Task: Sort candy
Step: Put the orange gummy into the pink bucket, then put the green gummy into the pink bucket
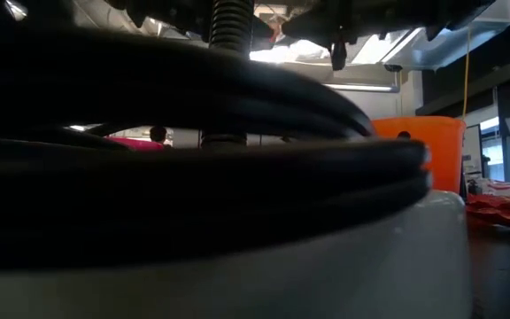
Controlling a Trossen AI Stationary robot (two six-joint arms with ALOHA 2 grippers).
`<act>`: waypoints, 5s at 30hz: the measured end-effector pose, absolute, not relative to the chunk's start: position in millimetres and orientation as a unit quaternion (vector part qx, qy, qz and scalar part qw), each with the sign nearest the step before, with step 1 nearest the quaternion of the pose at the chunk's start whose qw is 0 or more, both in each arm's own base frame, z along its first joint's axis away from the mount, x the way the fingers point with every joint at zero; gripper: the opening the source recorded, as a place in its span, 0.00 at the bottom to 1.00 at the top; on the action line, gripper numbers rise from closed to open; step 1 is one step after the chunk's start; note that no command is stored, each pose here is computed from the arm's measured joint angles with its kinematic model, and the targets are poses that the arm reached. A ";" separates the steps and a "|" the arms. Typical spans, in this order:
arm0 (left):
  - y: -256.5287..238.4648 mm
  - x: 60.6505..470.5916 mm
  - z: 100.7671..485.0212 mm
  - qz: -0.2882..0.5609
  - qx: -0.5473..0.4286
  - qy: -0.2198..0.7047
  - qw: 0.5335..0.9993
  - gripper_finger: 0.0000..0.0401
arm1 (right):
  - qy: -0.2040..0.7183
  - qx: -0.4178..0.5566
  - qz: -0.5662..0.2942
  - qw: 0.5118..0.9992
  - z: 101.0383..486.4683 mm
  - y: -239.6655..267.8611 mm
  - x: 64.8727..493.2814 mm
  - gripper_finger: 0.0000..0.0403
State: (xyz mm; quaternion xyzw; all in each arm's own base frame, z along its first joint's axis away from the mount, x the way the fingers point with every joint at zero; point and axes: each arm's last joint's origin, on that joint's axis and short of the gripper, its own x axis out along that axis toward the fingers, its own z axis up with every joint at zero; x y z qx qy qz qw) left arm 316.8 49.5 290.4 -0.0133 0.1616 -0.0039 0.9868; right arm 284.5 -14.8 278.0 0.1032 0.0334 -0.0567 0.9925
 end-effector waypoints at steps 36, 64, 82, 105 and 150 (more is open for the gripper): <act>107.1 177.8 287.4 0.441 -0.071 0.474 0.758 0.00 | 0.172 0.085 -0.055 0.980 309.0 -10.2 288.0 0.44; 56.1 223.0 280.1 0.171 -0.034 0.475 0.862 0.38 | 0.319 -0.042 -0.127 0.938 280.2 36.7 269.7 0.42; -29.3 259.8 203.6 0.061 -0.075 0.456 0.885 0.38 | 0.318 -0.023 -0.176 0.931 280.8 119.8 195.2 0.42; -45.3 267.3 202.0 0.105 -0.098 0.339 0.930 0.38 | 0.239 0.005 -0.219 0.946 277.2 144.1 185.2 0.42; -55.4 265.3 201.9 0.093 -0.102 0.338 0.931 0.38 | 0.244 -0.003 -0.233 0.941 265.7 150.2 191.8 0.42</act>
